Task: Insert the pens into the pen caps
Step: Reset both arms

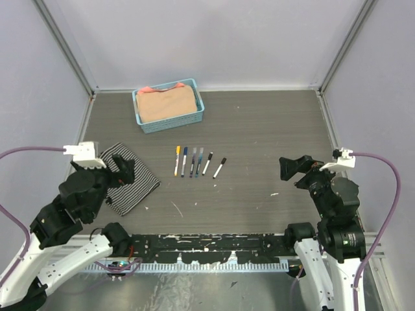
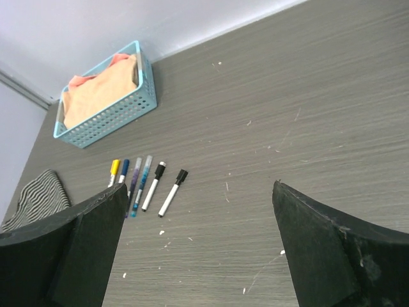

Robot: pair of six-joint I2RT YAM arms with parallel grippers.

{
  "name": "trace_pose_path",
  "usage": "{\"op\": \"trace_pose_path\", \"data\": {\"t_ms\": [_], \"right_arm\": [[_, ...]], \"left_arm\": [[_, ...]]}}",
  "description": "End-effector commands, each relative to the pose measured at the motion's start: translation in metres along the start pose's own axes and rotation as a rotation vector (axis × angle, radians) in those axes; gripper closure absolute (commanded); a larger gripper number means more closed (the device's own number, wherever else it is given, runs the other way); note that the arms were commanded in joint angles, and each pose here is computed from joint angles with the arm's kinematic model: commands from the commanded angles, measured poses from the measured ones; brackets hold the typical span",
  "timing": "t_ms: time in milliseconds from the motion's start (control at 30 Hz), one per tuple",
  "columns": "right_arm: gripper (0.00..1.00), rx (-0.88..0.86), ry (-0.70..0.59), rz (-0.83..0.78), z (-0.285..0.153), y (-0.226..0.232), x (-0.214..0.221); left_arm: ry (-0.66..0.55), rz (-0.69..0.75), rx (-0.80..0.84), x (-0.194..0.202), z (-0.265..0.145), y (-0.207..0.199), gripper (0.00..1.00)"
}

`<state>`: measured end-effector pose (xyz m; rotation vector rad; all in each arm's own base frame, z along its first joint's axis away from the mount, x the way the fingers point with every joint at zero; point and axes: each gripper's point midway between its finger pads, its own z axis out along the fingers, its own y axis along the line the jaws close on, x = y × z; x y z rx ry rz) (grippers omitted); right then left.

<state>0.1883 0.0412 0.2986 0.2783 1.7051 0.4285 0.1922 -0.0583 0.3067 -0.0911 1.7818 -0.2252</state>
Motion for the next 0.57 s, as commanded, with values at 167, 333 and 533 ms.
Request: {"op": "trace_pose_path", "data": {"t_ms": [167,333,533], "right_arm": [[0.00,0.008,-0.064,0.001,0.0023,-0.0023,-0.0095],[0.00,0.002,-0.070,0.000,0.0033,-0.0020,-0.0091],[0.00,-0.001,-0.055,-0.006,0.0073,-0.0012,-0.0079]], "left_arm": [[-0.029,-0.007,-0.071,0.0079,-0.0007,0.0187,0.02],[-0.015,0.012,-0.094,0.0096,0.0033,0.0188,0.02],[-0.012,0.012,-0.092,0.0100,0.0067,0.0154,0.02]]}}
